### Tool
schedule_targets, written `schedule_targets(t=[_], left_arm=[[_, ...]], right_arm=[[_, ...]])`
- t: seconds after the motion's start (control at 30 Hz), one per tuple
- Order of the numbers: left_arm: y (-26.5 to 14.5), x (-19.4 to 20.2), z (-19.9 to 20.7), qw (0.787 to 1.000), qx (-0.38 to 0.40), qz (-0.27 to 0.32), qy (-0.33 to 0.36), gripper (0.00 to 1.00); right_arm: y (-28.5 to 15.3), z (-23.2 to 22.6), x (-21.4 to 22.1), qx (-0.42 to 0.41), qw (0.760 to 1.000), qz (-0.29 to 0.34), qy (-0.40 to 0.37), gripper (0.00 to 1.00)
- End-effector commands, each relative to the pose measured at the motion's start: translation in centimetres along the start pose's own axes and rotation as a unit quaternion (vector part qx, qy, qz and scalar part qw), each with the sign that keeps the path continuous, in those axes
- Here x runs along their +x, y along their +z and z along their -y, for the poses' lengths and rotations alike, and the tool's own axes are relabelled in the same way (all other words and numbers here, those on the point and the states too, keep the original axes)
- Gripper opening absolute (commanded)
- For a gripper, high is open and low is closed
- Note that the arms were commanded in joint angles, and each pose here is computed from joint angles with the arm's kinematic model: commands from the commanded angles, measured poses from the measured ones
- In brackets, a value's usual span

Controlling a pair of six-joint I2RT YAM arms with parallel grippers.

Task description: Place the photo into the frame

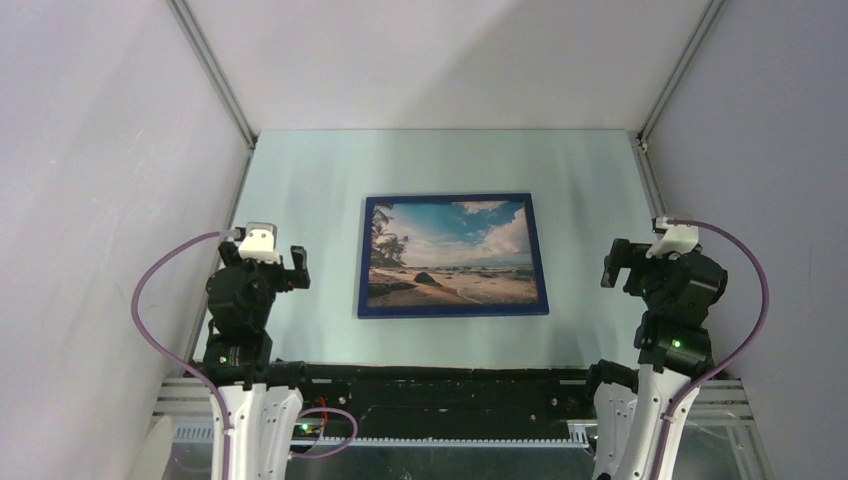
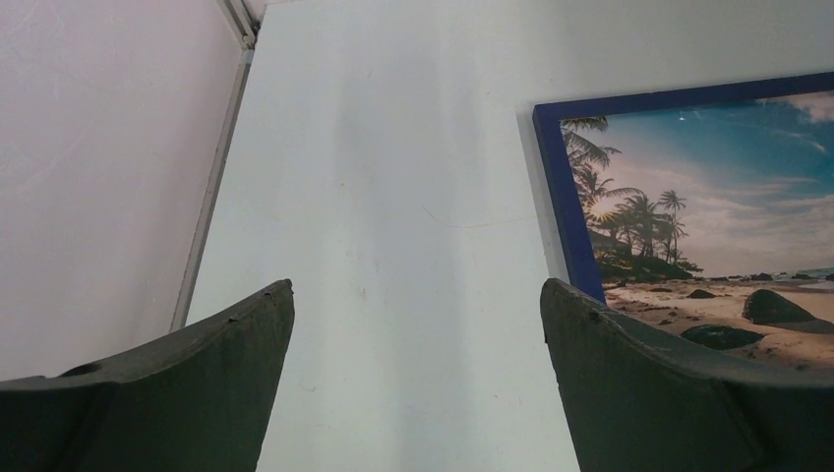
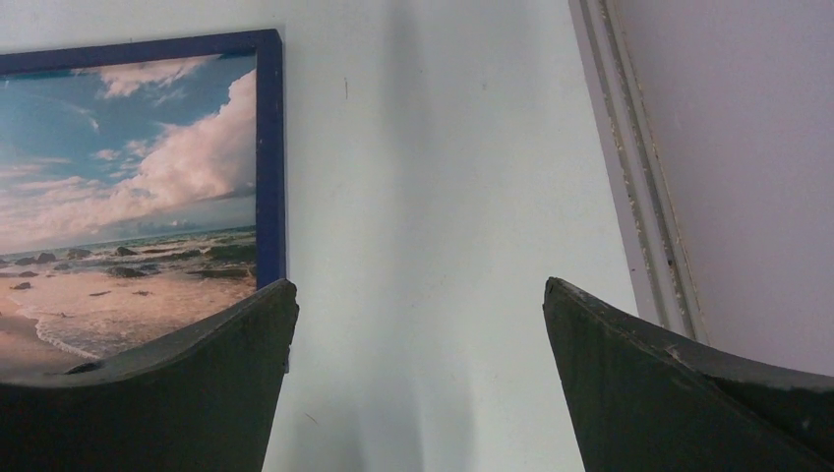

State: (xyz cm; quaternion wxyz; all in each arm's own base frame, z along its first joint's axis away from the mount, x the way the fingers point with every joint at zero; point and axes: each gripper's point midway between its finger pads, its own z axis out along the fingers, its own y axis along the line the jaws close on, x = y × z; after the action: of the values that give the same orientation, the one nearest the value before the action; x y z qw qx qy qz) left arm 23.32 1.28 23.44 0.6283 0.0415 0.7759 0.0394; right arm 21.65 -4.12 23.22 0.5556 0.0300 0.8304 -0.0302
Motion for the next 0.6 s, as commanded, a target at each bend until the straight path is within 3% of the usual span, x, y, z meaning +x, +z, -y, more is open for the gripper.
schedule_targets(t=[0.0, 0.57], left_arm=[[0.03, -0.80, -0.53, 1.000, -0.011, 0.020, 0.013, 1.00], [0.13, -0.59, -0.20, 1.000, -0.001, 0.021, 0.017, 1.00]], right_arm=[[-0.32, -0.43, -0.43, -0.014, 1.000, 0.013, -0.010, 1.00], [-0.63, -0.80, -0.45, -0.023, 0.999, 0.018, -0.016, 0.99]])
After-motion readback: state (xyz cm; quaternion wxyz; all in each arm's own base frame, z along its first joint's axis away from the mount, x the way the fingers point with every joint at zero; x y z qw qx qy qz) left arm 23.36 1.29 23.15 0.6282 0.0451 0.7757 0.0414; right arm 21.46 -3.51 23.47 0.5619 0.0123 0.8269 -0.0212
